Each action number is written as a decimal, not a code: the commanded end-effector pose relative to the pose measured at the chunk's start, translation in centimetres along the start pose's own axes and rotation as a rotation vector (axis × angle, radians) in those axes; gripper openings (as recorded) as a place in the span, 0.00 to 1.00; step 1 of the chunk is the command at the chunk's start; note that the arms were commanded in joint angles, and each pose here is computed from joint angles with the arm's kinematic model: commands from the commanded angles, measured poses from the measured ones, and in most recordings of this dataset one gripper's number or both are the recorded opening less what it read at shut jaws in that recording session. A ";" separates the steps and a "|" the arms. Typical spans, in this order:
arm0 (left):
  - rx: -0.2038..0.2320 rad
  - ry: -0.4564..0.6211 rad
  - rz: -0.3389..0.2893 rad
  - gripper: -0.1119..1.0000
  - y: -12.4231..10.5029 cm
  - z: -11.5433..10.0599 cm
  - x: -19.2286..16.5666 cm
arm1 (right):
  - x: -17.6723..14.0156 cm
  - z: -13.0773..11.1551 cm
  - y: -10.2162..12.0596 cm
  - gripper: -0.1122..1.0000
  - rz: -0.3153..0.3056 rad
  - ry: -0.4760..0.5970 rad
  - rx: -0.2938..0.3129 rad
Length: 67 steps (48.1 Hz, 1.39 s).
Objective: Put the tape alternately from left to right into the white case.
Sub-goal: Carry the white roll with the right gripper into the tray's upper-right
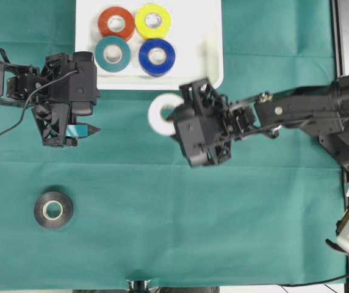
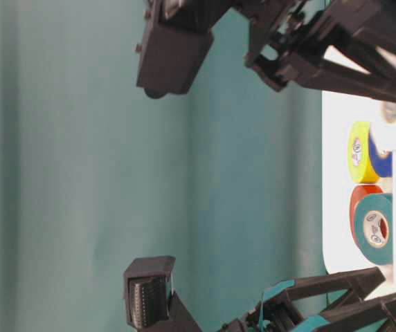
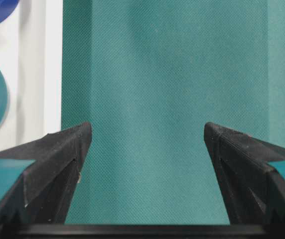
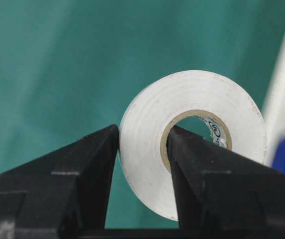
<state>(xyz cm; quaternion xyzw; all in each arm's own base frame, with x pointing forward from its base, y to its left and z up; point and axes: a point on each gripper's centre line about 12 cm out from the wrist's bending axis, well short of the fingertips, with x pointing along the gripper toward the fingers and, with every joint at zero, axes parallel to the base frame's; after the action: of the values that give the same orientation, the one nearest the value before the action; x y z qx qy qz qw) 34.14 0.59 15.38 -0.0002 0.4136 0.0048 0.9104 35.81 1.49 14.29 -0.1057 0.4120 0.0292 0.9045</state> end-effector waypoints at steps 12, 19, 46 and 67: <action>-0.002 -0.035 -0.002 0.95 -0.1 0.8 -0.6 | -1.8 -0.6 -4.8 0.14 -0.104 -0.001 0.097; -0.001 -0.037 -0.002 0.95 -0.1 0.8 -0.7 | -1.9 -1.6 -7.2 0.14 -0.149 0.016 0.150; -0.002 -0.051 -0.001 0.95 -0.1 0.9 -0.6 | -2.7 -4.7 -15.8 0.14 -0.301 -0.033 0.332; -0.002 -0.051 -0.001 0.95 -0.1 0.9 -0.7 | -1.7 -5.8 -17.4 0.14 -0.320 -0.014 0.369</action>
<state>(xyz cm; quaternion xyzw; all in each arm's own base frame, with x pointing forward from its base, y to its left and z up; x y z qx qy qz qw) 34.21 0.59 15.42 -0.0015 0.4073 0.0056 0.9133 32.13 -16.34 13.46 0.0030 0.4055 -0.1875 0.8947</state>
